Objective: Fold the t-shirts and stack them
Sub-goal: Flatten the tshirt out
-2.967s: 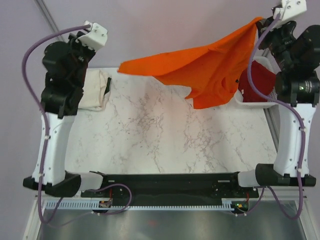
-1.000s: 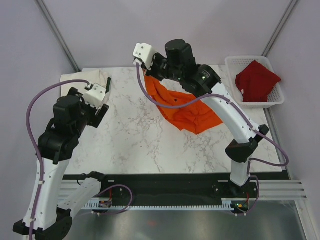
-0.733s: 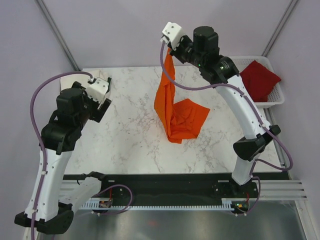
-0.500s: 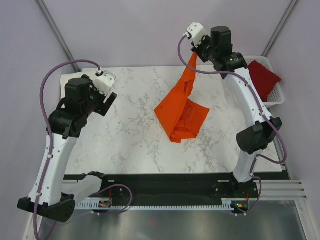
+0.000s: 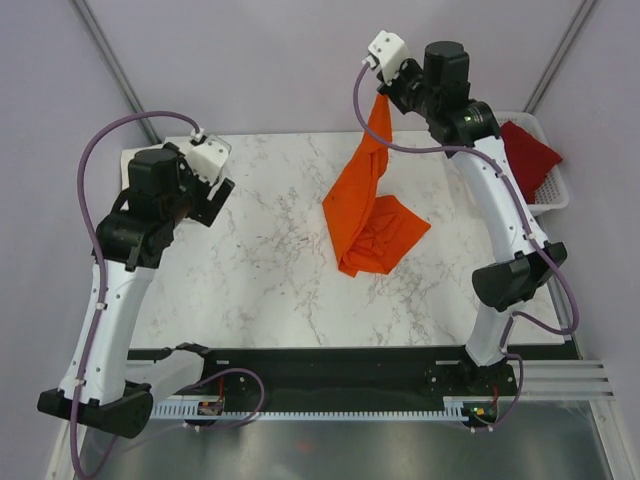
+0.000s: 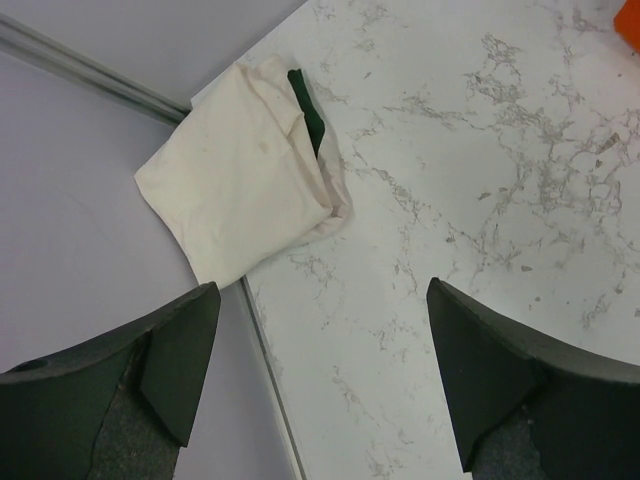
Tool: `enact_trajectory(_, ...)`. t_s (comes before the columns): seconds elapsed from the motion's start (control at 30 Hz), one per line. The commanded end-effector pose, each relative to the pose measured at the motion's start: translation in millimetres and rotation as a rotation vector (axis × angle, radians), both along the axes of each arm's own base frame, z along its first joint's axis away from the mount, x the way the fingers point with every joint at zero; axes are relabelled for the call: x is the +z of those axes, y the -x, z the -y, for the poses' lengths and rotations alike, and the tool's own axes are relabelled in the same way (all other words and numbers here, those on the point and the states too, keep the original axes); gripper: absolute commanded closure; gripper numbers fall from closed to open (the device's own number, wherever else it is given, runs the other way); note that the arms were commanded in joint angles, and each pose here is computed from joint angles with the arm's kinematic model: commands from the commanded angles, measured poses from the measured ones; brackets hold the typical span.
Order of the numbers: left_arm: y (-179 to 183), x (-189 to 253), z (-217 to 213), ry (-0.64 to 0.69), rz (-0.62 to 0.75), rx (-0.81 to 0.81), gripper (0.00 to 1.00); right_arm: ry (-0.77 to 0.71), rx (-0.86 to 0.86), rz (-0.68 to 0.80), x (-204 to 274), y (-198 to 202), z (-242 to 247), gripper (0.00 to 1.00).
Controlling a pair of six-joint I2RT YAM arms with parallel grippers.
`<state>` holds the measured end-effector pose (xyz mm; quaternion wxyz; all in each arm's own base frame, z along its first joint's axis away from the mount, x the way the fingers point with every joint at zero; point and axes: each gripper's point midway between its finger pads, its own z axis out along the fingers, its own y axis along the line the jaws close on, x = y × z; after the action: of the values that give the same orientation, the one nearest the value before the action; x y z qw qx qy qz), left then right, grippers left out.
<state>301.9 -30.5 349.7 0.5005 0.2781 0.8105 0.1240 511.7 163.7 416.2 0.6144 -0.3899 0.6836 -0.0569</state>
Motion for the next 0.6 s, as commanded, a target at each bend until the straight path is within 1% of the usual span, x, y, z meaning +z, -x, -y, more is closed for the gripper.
enact_trajectory(0.0,20.5,17.4,-10.5,0.079,0.070,0.043,0.08,-0.049,0.200,0.237,86.8,36.8,-72.6,1.00)
enact_trajectory(0.03,23.9,14.7,-12.3,0.084,0.067,0.047,0.08,-0.061,0.227,0.274,100.0,43.6,-84.2,1.00)
enact_trajectory(0.07,30.3,19.1,-16.7,0.091,0.088,0.057,0.08,-0.095,0.269,0.346,129.1,61.4,-102.7,1.00)
enact_trajectory(0.1,32.6,18.6,-18.3,0.094,0.090,0.061,0.08,-0.118,0.280,0.413,147.6,65.3,-113.0,1.00)
enact_trajectory(0.2,39.5,20.2,-18.8,0.111,0.100,0.055,0.08,-0.162,0.291,0.607,205.3,95.3,-125.3,1.00)
enact_trajectory(0.27,42.2,23.3,-17.6,0.119,0.106,0.045,0.09,-0.158,0.288,0.654,214.2,101.9,-128.4,1.00)
enact_trajectory(0.3,43.7,24.2,-17.5,0.120,0.108,0.044,0.09,-0.167,0.271,0.698,225.8,105.9,-121.4,1.00)
enact_trajectory(0.33,44.3,26.9,-16.8,0.123,0.113,0.040,0.09,-0.147,0.256,0.716,226.7,104.6,-119.6,1.00)
enact_trajectory(0.43,44.2,28.0,-16.4,0.121,0.113,0.035,0.09,-0.106,0.178,0.696,212.3,80.4,-106.6,1.00)
enact_trajectory(0.53,40.6,25.0,-12.3,0.126,0.096,0.018,0.09,-0.077,0.136,0.645,185.2,49.8,-94.4,1.00)
enact_trajectory(0.57,39.3,23.7,-10.9,0.125,0.089,0.010,0.09,-0.043,0.096,0.612,162.6,25.9,-80.4,1.00)
